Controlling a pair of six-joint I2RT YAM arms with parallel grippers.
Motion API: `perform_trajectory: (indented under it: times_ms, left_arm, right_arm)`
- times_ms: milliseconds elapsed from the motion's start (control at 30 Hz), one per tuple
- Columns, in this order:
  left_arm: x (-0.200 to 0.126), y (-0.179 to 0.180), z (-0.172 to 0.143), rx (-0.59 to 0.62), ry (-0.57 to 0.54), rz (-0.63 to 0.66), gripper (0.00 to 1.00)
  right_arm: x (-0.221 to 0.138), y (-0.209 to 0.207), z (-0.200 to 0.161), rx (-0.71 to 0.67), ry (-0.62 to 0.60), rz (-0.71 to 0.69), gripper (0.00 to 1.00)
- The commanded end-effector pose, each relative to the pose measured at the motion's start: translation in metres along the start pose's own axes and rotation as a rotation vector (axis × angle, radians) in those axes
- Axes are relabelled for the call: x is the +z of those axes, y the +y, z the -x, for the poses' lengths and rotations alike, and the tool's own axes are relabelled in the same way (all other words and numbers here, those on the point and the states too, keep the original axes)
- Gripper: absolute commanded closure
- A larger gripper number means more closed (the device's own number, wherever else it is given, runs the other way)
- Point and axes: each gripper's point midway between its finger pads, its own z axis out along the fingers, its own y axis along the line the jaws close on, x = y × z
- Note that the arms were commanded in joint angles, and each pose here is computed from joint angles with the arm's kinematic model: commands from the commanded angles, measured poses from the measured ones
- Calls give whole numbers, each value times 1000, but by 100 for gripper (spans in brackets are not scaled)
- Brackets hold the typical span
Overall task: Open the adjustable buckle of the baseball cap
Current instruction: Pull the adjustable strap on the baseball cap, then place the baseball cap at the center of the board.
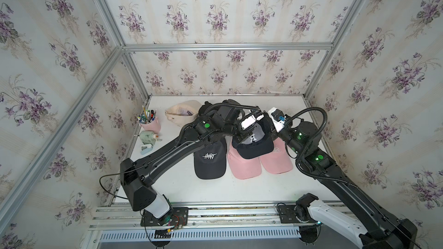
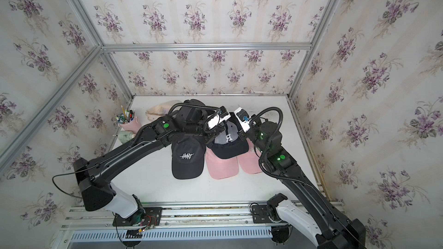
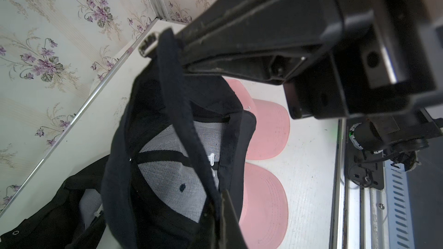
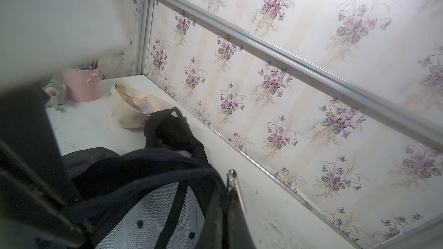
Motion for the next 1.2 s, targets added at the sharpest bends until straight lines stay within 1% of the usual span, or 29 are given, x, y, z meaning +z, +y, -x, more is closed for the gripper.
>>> perform_trajectory:
  times_ms: [0,100,167,333,467,533,567,633,667,700,800,933,1133,1167]
  left_arm:
    - [-4,6,16,4,-75,34,100]
    - [0,8,19,7,-76,40,100]
    - [3,10,21,10,-75,46,97]
    - [2,20,23,5,-79,95,85]
    - [6,27,28,-3,-93,126,70]
    - [4,37,34,-22,-99,177,63]
    - [1,43,36,-42,-104,210,59]
    - [-8,53,41,-73,-125,274,46]
    - [-11,56,41,-86,-132,293,46]
    - [-14,59,40,-96,-137,314,41]
    - [-23,69,33,-135,-145,389,33]
    - [-40,84,22,-213,-156,493,27]
    - [-64,95,8,-324,-188,597,23]
    - [-78,97,10,-354,-215,618,23]
  right_arm:
    - [-2,-5,14,24,-48,-19,100]
    - [-2,-4,16,31,-55,-9,100]
    - [-2,-3,17,34,-56,-7,100]
    - [-1,-6,15,45,-36,-15,100]
    - [4,-9,14,66,-18,-26,100]
    - [7,-12,15,74,-10,-40,100]
    - [8,-13,15,76,-5,-43,100]
    - [13,-15,16,81,14,-46,100]
    - [15,-16,16,86,22,-48,100]
    - [18,-18,16,91,30,-51,100]
    - [24,-23,17,112,41,-71,100]
    - [32,-28,18,127,50,-97,100]
    - [44,-41,27,141,67,-135,100]
    - [46,-43,28,151,72,-145,100]
